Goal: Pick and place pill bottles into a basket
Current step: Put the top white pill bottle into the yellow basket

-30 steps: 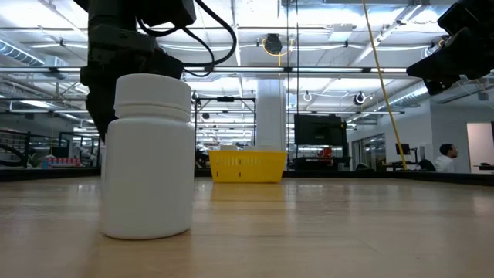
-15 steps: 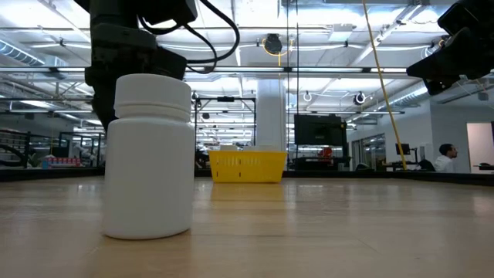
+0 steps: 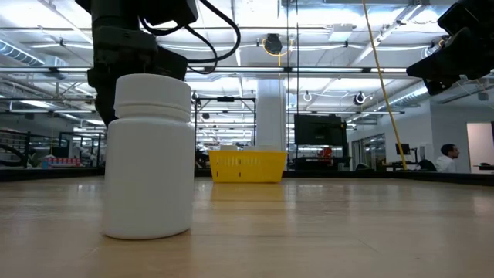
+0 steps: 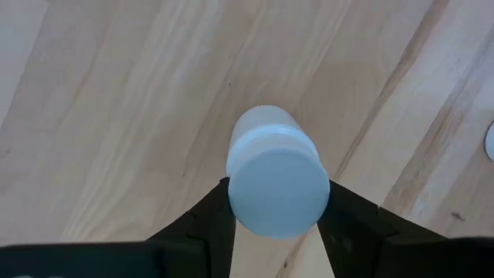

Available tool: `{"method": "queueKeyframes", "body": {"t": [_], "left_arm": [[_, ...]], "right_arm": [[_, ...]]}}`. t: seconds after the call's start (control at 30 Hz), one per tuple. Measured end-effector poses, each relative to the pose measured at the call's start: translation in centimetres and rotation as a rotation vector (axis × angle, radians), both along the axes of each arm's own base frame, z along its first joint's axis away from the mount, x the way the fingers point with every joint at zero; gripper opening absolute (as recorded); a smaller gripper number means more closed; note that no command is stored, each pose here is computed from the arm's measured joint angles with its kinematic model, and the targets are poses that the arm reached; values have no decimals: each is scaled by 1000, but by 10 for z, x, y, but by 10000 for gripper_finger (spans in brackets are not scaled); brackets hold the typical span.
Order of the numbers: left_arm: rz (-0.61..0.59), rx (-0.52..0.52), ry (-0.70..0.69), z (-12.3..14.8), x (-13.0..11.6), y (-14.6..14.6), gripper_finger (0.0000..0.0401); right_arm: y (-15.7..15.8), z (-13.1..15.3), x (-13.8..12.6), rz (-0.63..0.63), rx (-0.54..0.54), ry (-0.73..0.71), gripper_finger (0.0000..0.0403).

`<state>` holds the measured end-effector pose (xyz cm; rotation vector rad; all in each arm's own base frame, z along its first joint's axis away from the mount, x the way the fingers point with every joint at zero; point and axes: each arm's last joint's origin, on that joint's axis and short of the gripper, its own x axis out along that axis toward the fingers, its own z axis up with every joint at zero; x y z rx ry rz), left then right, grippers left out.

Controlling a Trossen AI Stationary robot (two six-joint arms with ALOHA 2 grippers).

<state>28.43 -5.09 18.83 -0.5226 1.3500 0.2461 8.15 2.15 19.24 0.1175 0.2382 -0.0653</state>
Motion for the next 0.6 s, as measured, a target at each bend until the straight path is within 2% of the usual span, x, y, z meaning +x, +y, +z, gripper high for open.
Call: {"method": "queueKeyframes", "body": {"t": [0.2, 0.33, 0.47, 0.6], "left_arm": [[24, -3, -36, 9, -2, 7, 178], [65, -7, -83, 21, -5, 19, 160], [106, -8, -127, 31, -7, 33, 159], [109, 3, -217, 42, -7, 46, 177]], "right_arm": [[0, 0, 0, 0, 0, 0, 0], [0, 0, 0, 0, 0, 0, 0], [0, 0, 0, 0, 0, 0, 0], [0, 0, 0, 0, 0, 0, 0]]}}
